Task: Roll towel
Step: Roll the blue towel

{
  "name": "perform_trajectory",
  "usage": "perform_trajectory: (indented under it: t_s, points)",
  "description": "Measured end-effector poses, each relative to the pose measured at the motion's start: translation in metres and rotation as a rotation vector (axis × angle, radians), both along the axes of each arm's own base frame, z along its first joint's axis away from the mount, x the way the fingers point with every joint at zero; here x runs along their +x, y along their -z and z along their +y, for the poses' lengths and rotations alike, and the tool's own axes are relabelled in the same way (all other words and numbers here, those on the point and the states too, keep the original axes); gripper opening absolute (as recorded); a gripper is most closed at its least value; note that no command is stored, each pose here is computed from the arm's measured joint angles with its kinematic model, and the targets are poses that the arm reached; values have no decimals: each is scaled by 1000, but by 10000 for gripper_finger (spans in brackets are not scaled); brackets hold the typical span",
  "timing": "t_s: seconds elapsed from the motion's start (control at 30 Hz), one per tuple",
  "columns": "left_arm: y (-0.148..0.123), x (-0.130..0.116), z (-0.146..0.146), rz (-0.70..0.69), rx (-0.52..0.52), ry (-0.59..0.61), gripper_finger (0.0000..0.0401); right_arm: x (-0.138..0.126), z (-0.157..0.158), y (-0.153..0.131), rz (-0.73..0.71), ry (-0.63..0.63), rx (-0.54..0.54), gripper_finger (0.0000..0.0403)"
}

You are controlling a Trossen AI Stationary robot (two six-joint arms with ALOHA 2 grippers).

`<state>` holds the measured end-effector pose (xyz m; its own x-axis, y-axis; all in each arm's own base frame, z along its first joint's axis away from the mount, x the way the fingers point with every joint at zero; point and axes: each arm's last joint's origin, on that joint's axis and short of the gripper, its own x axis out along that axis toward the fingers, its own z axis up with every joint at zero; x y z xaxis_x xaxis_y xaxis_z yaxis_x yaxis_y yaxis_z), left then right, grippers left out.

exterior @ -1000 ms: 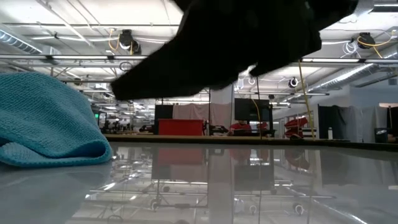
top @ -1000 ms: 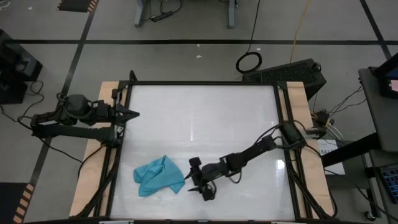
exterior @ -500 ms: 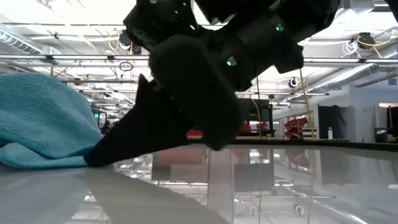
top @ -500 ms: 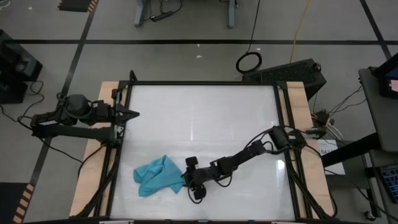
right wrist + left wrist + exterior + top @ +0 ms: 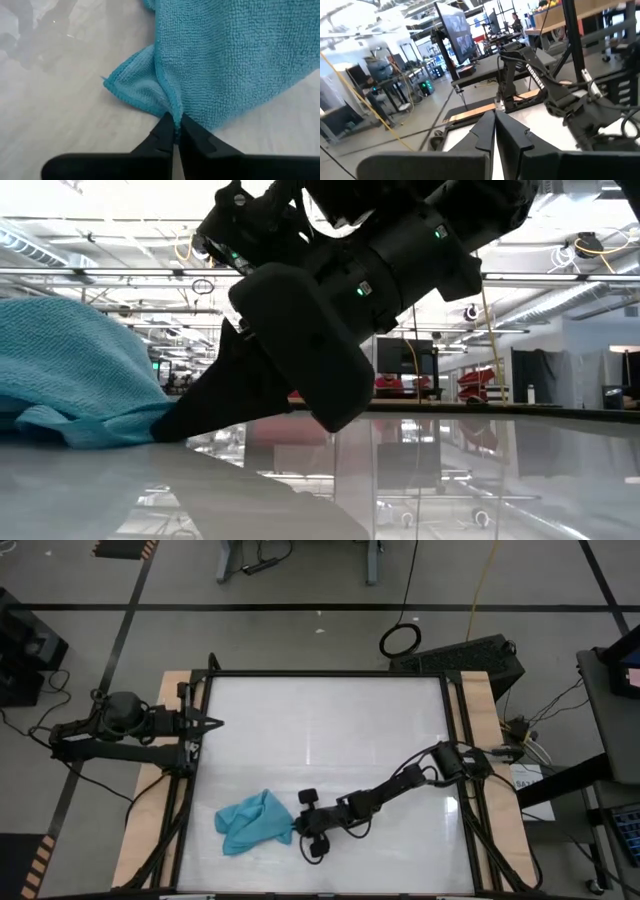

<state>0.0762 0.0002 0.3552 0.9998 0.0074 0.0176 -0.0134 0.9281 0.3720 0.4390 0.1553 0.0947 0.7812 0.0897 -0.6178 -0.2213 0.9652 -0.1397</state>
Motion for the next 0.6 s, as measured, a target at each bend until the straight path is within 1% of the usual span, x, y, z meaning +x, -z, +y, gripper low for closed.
perform_trajectory:
  t_s: [0.13, 0.27, 0.37, 0.6]
  points:
    - [0, 0, 0, 0, -7, 0, 22, -6, -3, -11, 55, 5, -31, 3]
    - [0, 0, 0, 1, -7, 0, 22, -16, -8, -31, 109, 23, -82, 2]
    - [0, 0, 0, 1, -8, 0, 22, -24, -11, -56, 125, 33, -103, 1]
    - [-2, 1, 0, -18, -9, 4, 22, -49, -19, -115, 130, 22, -104, 1]
